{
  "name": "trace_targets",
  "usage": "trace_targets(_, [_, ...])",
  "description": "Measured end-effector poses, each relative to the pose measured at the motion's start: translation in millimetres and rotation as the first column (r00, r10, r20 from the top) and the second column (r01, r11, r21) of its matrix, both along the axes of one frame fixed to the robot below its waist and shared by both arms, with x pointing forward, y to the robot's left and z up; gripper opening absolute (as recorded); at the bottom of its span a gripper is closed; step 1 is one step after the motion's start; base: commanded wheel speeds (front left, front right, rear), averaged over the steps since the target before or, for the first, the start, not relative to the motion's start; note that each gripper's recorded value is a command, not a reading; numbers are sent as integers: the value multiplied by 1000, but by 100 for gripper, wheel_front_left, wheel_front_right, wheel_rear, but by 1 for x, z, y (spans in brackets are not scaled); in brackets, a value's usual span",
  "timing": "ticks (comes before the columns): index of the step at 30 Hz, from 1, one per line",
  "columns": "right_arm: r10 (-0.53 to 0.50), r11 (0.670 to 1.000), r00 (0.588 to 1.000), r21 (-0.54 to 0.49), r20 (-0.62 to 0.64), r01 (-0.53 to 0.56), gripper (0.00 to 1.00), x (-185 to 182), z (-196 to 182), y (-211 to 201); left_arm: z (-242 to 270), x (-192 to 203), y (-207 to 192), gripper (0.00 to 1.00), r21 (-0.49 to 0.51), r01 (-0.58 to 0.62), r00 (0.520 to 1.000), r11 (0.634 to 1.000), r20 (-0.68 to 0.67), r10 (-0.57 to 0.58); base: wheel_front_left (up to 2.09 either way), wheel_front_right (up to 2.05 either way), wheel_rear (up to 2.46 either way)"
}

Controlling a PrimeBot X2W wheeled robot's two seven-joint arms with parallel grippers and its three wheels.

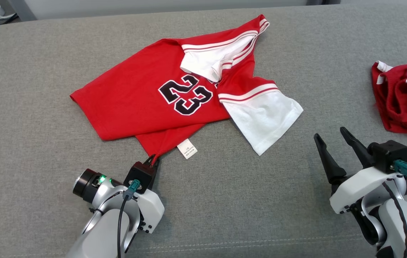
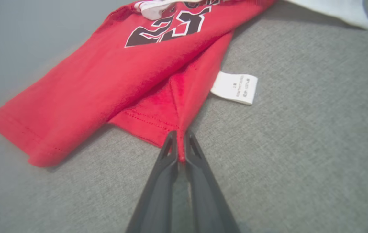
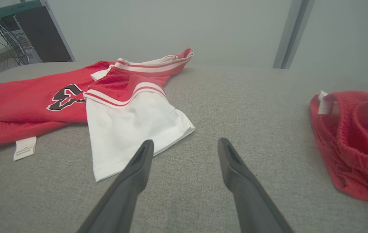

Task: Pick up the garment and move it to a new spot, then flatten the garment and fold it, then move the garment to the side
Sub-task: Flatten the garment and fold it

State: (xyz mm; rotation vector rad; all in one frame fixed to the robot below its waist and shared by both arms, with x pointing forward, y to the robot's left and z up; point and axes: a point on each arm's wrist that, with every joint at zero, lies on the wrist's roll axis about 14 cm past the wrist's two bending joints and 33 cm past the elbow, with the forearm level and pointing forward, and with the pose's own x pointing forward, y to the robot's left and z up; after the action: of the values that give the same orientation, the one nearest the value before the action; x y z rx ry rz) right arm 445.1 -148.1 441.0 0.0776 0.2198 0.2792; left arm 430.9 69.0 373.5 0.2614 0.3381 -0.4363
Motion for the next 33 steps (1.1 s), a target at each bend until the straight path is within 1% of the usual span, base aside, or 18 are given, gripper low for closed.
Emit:
trace_targets(5, [-19,998,1000,51,-18,20,100,2,-3,1,7,-5,13,7,-13,-36,999,999,22,37,0,0,0])
trace_targets(7, [-25,997,999,76,-38,28,100,4,-7,3,6,-8,24,7,-8,-64,998,998,17,64,0,0,0])
trace_targets(10, [-21,996,998,88,-62,26,100,6,-14,6,5,-13,46,7,6,-114,993,993,15,114,0,0,0])
trace_targets(13, [-3,995,997,99,-72,10,100,11,-17,14,5,-17,62,9,17,-149,989,989,16,149,0,0,0])
trace_targets(17, [51,992,996,118,-68,-43,100,21,-17,37,1,-26,77,12,30,-184,983,982,5,184,0,0,0])
trace_targets(22, [107,987,990,133,-89,-95,100,26,-23,59,-2,-32,81,13,24,-206,978,978,-9,206,0,0,0])
trace_targets(27, [161,983,976,108,-146,-146,100,29,-43,76,-6,-36,81,14,15,-223,974,975,-24,223,0,0,0])
trace_targets(33, [174,983,967,87,-188,-160,100,27,-58,78,-7,-36,78,14,6,-225,974,974,-30,225,0,0,0])
